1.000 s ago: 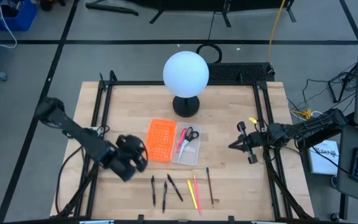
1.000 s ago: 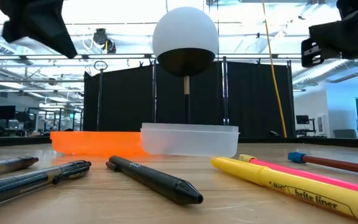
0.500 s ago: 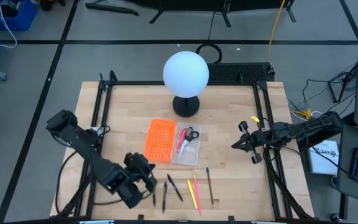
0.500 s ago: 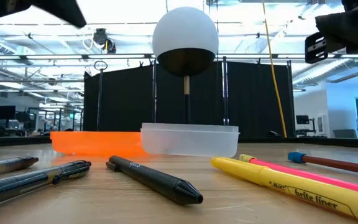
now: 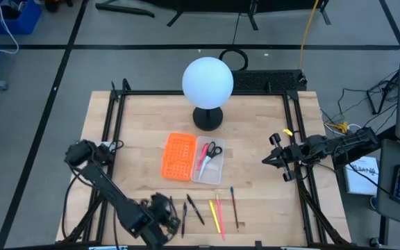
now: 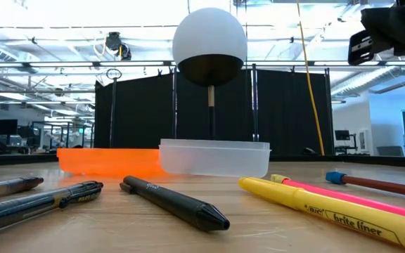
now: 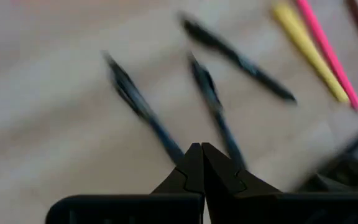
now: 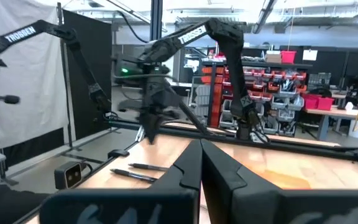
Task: Pick & place school supplies into a supply box
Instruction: Put the left black pen into the supply box, then put the brown pencil into the supply box
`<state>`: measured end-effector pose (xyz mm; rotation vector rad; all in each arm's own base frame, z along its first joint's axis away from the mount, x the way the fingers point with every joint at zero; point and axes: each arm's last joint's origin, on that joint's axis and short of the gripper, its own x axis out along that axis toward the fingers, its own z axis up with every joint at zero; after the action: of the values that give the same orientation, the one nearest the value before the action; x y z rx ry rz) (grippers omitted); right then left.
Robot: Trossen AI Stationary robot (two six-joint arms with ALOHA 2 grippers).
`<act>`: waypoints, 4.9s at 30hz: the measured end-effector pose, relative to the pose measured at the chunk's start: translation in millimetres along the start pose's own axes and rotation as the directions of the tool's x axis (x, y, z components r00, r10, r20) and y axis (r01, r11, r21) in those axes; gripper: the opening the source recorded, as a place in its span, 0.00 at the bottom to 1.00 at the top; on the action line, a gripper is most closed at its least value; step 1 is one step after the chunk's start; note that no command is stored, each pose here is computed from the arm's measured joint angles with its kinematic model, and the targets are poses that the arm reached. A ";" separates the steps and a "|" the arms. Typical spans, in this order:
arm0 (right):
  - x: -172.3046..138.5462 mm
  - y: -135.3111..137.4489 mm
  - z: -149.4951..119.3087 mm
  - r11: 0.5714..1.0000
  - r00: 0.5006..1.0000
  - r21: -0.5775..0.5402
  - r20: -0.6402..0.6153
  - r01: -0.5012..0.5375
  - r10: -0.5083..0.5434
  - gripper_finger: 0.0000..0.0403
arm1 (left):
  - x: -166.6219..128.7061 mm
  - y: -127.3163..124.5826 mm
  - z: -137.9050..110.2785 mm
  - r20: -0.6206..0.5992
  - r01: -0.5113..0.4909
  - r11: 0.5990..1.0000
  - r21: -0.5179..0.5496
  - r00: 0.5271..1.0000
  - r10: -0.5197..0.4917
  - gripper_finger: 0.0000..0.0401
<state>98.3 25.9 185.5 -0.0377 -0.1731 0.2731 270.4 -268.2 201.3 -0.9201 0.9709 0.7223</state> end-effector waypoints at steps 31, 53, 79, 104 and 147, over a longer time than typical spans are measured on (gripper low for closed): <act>-0.2 -0.5 5.8 0.994 0.998 -0.107 0.059 0.015 -0.009 0.00 | 38.3 -19.4 -7.5 -0.121 -0.275 0.949 -0.156 0.958 0.258 0.44; 0.0 -0.3 2.8 0.994 1.000 -0.113 0.029 0.011 -0.007 0.00 | 81.3 -6.3 25.3 -0.268 -0.312 0.946 -0.085 0.922 0.280 0.61; 0.0 -0.1 1.1 0.999 1.000 -0.034 0.011 0.003 -0.002 0.00 | 85.5 -0.7 25.9 -0.189 -0.266 0.964 -0.017 0.947 0.258 0.07; 0.3 0.0 0.0 1.000 1.000 -0.010 0.000 0.001 -0.001 0.00 | 40.3 -54.6 218.3 0.033 0.020 0.992 0.123 0.999 -0.024 0.06; 0.7 0.0 -0.8 0.998 1.000 -0.057 -0.009 0.000 -0.001 0.00 | 102.6 -13.4 259.7 -0.087 0.001 0.982 0.190 0.996 0.015 0.34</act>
<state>99.1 26.1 184.9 -0.0950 -0.1722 0.2675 417.3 -31.2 181.0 -0.7860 1.1016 0.5874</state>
